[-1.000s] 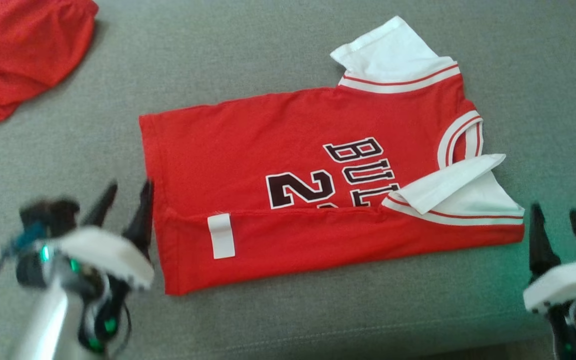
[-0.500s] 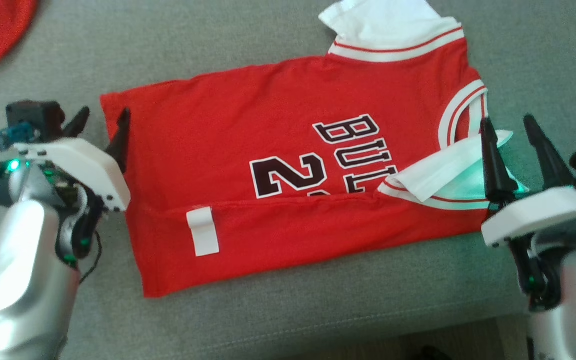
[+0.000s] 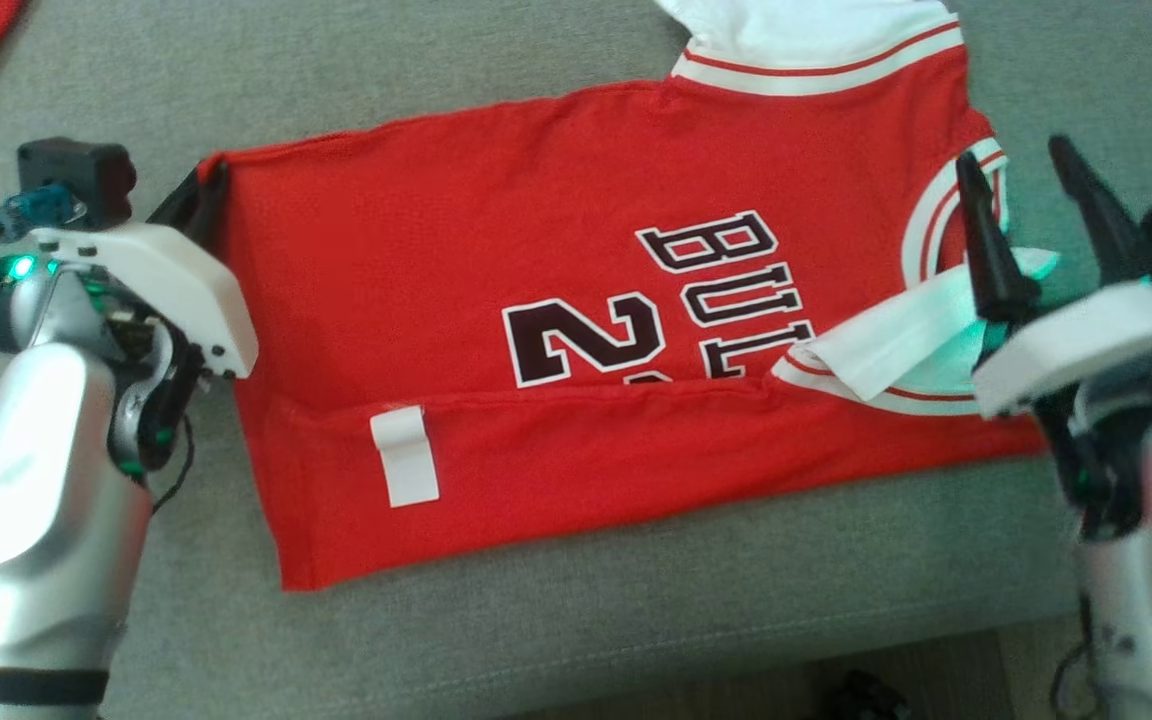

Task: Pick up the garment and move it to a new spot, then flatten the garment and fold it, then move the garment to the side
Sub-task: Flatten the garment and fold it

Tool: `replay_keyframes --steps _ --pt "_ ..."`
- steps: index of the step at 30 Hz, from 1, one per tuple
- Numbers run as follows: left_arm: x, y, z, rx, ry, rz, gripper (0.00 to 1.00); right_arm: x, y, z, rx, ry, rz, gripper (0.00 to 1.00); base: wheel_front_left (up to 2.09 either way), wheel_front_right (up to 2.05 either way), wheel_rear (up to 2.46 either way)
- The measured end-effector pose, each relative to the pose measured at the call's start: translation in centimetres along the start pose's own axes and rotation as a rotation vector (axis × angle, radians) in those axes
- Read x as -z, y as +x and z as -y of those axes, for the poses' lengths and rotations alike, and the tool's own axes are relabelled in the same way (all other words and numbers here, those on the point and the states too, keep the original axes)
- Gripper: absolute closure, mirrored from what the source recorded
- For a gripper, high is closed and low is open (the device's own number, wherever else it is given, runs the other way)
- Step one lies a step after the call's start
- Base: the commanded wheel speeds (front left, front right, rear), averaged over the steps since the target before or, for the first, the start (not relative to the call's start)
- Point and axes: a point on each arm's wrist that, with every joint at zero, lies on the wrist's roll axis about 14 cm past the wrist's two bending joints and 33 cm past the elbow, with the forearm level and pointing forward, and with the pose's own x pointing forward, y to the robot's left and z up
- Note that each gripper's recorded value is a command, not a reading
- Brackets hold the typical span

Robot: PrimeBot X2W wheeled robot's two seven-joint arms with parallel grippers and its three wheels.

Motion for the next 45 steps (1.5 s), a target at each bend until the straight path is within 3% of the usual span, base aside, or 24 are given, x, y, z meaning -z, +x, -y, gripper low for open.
replay_keyframes --steps 11,20,26,30,31,32,34,35,45 --pt "-1.9 -0.9 0.5 0.002 -0.047 0.138 1.0 -5.7 8.6 -0.2 -0.026 -0.139 -0.001 0.0 0.0 0.0 0.0" --pt "-2.2 -1.4 0.6 -0.008 -0.084 0.189 1.0 -2.6 15.3 -1.1 -0.024 -0.166 -0.269 0.0 0.0 0.0 0.0" --pt "-2.0 -0.9 0.2 -0.023 -0.105 0.201 1.0 0.8 17.4 -1.7 -0.023 -0.136 -0.412 0.0 0.0 0.0 0.0" --pt "-1.2 -0.7 -0.2 -0.034 -0.107 0.188 1.0 0.6 18.3 -2.1 -0.028 -0.117 -0.439 0.0 0.0 0.0 0.0" --pt "-1.1 -0.7 -0.2 -0.035 -0.11 0.186 1.0 0.6 18.3 -2.2 -0.03 -0.114 -0.447 0.11 0.0 0.0 0.0" --pt "-1.1 -0.7 -0.1 -0.034 -0.113 0.188 1.0 0.6 18.3 -2.2 -0.032 -0.107 -0.452 0.47 0.0 0.0 0.0" --pt "-1.1 -0.6 -0.1 -0.033 -0.116 0.185 1.0 1.0 18.1 -2.3 -0.037 -0.098 -0.468 0.77 0.0 0.0 0.0" --pt "-1.1 -0.5 0.0 -0.031 -0.115 0.184 1.0 1.0 18.0 -2.3 -0.04 -0.097 -0.471 1.0 0.0 0.0 0.0" --pt "-2.8 -0.2 0.5 -0.013 -0.096 0.221 1.0 -0.8 16.9 -1.6 -0.04 -0.088 -0.347 1.0 0.0 0.0 0.0"
